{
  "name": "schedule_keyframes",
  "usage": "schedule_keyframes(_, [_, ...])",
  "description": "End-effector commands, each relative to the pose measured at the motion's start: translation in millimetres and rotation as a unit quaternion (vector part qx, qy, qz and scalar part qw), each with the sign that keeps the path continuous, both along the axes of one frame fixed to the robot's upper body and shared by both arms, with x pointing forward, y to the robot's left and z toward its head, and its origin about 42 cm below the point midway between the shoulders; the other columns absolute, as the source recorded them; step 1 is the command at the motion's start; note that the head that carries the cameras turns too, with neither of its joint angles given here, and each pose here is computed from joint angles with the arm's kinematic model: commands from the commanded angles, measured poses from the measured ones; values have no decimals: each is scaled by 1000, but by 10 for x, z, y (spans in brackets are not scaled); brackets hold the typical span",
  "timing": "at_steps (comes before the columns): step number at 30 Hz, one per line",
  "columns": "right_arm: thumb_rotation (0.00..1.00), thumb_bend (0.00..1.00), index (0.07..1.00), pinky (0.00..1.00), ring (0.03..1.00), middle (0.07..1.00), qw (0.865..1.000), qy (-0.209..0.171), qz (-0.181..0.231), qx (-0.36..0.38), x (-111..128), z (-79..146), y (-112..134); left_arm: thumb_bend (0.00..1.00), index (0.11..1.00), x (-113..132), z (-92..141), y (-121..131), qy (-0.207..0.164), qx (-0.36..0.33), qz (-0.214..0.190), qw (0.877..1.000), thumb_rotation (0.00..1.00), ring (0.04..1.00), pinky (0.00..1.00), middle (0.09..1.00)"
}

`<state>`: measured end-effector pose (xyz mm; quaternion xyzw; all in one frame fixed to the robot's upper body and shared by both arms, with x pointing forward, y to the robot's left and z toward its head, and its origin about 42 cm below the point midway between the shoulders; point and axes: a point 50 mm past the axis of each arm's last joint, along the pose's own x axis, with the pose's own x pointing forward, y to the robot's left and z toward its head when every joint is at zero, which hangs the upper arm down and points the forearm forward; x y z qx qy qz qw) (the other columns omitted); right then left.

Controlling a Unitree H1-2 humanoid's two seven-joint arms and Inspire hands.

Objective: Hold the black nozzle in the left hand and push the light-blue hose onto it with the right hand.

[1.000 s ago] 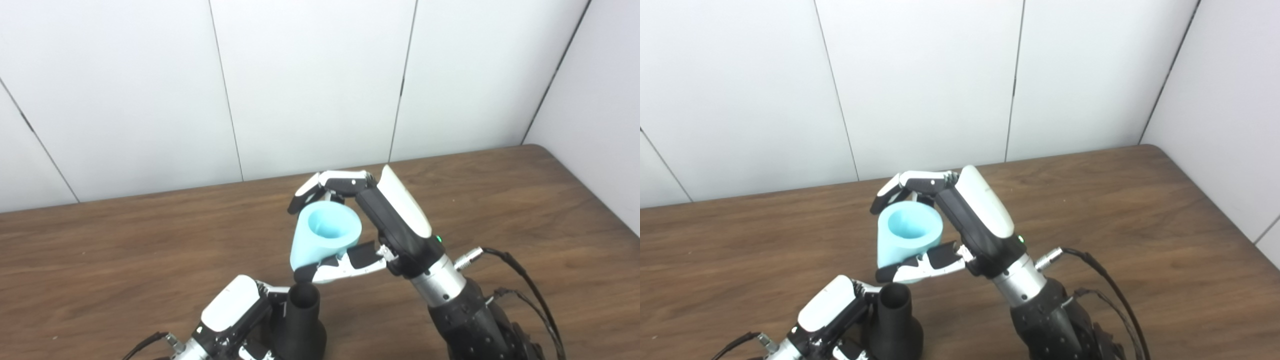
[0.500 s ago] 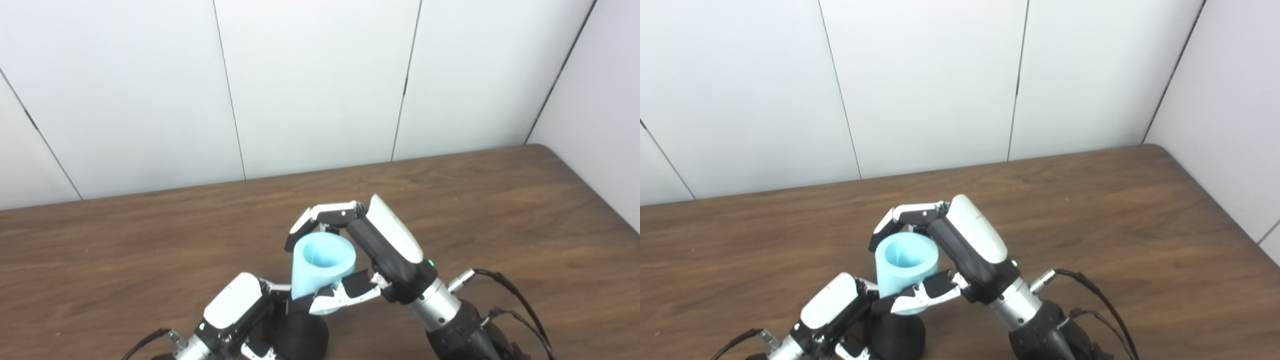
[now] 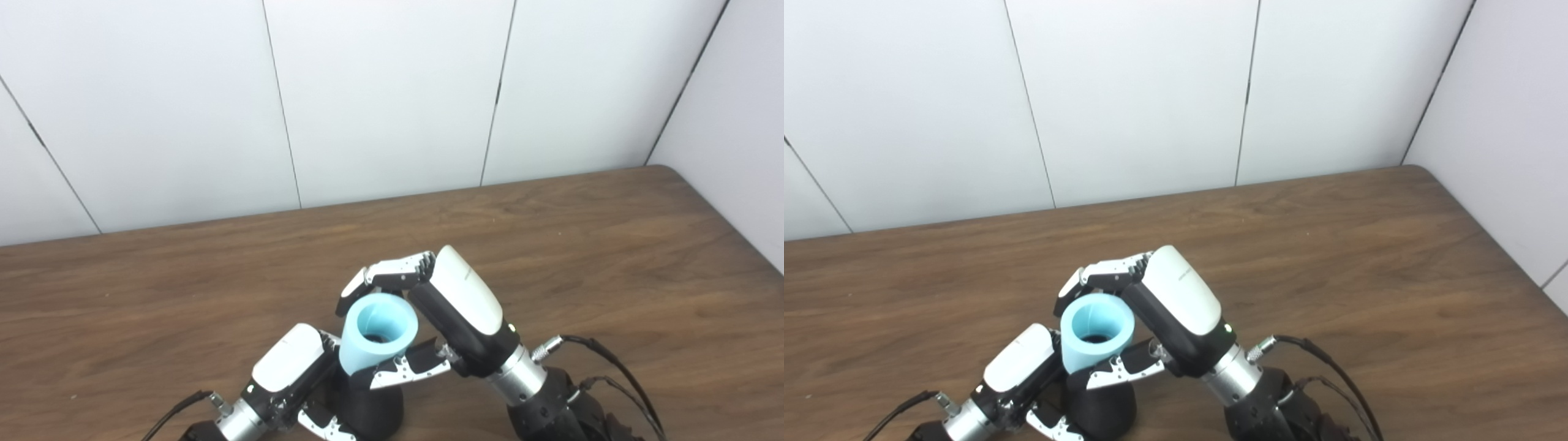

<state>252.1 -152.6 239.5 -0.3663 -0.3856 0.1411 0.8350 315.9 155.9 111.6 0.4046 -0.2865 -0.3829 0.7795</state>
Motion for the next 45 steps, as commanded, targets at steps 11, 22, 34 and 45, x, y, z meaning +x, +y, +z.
schedule_keyframes(11, [0,507,548,247,369,503,999,-49,8,-8,34,36,38,523,483,-519,-585,-58,96,11,-5,995,0,198,137,472])
schedule_keyframes(22, [0,507,547,248,371,505,999,-48,6,-8,21,81,9,517,510,-515,-593,-50,94,20,-9,995,0,234,160,427])
schedule_keyframes(34, [0,505,552,183,367,468,999,-38,-2,-2,-21,161,-42,523,483,-492,-612,-33,83,28,-3,996,0,206,143,472])
schedule_keyframes(45, [0,500,562,153,327,459,999,-41,-8,-7,-108,262,-71,524,485,-491,-610,-27,23,66,6,998,0,242,167,469])
